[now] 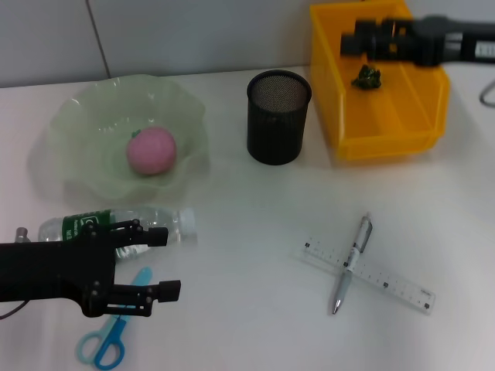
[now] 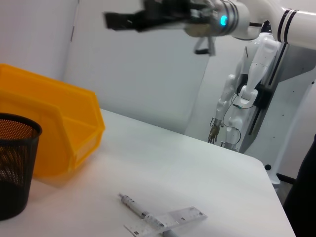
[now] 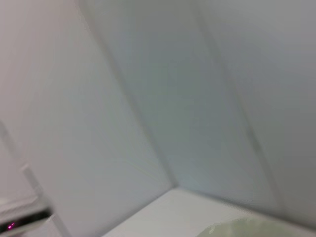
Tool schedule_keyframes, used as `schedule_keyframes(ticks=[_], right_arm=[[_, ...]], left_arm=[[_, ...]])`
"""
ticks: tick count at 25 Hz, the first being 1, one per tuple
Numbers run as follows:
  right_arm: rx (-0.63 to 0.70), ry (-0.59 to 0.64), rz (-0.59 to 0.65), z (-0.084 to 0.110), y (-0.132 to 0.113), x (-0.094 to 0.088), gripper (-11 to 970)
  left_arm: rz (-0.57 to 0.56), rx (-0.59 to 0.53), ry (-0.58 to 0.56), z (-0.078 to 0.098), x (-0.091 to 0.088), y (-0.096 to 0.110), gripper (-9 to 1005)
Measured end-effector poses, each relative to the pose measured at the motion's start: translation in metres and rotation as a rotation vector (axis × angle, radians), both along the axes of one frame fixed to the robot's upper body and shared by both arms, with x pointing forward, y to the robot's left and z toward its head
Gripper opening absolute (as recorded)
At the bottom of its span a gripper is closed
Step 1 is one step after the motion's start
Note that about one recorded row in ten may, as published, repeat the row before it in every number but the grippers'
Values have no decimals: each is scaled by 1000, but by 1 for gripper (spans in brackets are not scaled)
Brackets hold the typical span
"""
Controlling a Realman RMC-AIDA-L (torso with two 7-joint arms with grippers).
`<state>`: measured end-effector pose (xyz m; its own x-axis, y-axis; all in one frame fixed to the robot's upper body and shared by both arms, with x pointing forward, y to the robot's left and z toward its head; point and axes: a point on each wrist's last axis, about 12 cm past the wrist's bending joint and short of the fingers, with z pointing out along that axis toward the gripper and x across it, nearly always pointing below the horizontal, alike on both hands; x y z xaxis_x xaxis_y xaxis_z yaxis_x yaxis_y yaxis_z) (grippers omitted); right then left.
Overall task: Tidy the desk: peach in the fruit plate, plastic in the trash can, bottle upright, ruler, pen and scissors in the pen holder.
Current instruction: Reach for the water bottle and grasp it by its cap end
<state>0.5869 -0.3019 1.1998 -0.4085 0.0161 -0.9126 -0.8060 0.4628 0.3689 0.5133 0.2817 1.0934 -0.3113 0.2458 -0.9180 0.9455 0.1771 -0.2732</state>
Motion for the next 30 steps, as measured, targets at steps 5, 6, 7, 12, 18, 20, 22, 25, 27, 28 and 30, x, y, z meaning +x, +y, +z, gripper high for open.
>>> schedule_keyframes(ticks=[5,6,7,12,18,20,22,25,27,28,30], right_arm=[[-52,5,140,-15,-2,-24,762],[-67,8,161,-19,-3,-28,762],[-80,10,180,-22,-3,-32,762],[-128,33,252,-38,-5,-46,761],[-200,83,333,-60,-2,-55,761],[-220,93,361,-67,0,-58,761],[-233,83,375,-72,1,-59,761],[-243,46,373,-76,1,-61,761],[-251,30,360,-78,0,-61,761],[-254,27,354,-79,0,-61,761],[-260,22,345,-79,0,-59,761]], left_arm=[[0,0,5,1,1,-1,859],[1,1,4,1,2,-1,859],[2,2,2,2,2,-1,859],[2,8,1,5,7,-2,858],[1,21,0,8,14,-4,858],[-1,27,-4,10,17,-6,858],[-2,33,-5,12,21,-8,858],[-6,44,-6,15,27,-12,858],[-12,52,-11,20,33,-16,858],[-12,52,-11,20,33,-16,858],[-30,107,-36,37,49,-25,857]])
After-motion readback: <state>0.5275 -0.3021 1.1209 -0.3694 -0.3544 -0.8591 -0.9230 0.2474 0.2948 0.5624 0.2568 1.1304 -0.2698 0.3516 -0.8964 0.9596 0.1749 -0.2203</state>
